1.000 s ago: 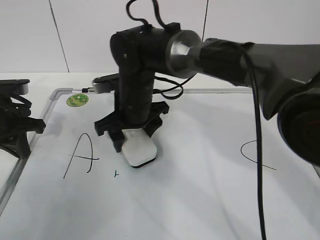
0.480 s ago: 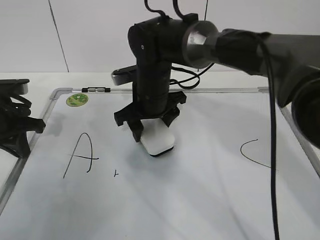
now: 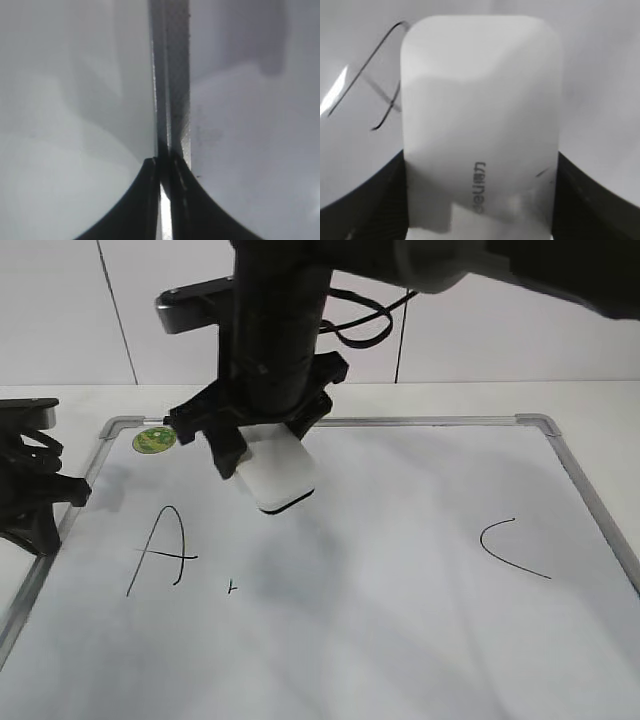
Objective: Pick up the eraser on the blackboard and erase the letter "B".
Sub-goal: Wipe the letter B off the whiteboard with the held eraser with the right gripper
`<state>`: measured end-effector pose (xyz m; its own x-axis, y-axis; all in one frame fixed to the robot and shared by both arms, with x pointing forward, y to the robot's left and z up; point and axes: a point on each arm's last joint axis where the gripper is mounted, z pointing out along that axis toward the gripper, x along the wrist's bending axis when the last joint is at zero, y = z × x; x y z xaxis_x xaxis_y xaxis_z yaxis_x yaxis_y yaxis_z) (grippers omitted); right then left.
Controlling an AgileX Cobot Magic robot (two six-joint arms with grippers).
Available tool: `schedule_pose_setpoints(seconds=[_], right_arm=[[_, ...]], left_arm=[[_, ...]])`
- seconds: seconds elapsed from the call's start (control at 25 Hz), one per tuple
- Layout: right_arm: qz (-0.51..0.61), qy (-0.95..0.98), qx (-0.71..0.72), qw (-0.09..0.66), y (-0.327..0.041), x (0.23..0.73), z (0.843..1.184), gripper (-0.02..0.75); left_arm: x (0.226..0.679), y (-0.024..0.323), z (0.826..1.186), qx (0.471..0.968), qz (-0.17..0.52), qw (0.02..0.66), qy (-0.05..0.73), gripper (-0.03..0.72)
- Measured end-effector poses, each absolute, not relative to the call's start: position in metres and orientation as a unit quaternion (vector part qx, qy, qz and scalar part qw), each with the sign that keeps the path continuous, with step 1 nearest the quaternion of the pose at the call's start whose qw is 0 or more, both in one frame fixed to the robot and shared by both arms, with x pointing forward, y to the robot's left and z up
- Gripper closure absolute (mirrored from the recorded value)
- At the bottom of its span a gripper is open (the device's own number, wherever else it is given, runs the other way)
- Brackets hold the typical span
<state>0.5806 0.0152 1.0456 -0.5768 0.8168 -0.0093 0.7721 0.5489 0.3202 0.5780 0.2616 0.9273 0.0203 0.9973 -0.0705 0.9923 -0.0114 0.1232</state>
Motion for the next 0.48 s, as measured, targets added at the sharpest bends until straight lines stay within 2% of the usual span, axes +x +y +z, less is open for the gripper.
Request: schedule_pose_setpoints(seconds=[0.12,0.32,0.48], right_arm=[[0.137,0.888,0.434,0.072,0.023,0.562,1.048,0.206],[0.141,0.894,0.419,0.074,0.011,0.545,1.048,0.206],[0.173,0.898,0.394,0.090,0.000,0.534,1.032,0.206]], left_arm=[[0.578,0.262,0.927,0.711,0.019,0.069,0.700,0.669],[0.578,0.262,0.927,0.711,0.019,0.070,0.700,0.669],[0.578,0.262,0.927,0.711,0.019,0.070,0.700,0.669]])
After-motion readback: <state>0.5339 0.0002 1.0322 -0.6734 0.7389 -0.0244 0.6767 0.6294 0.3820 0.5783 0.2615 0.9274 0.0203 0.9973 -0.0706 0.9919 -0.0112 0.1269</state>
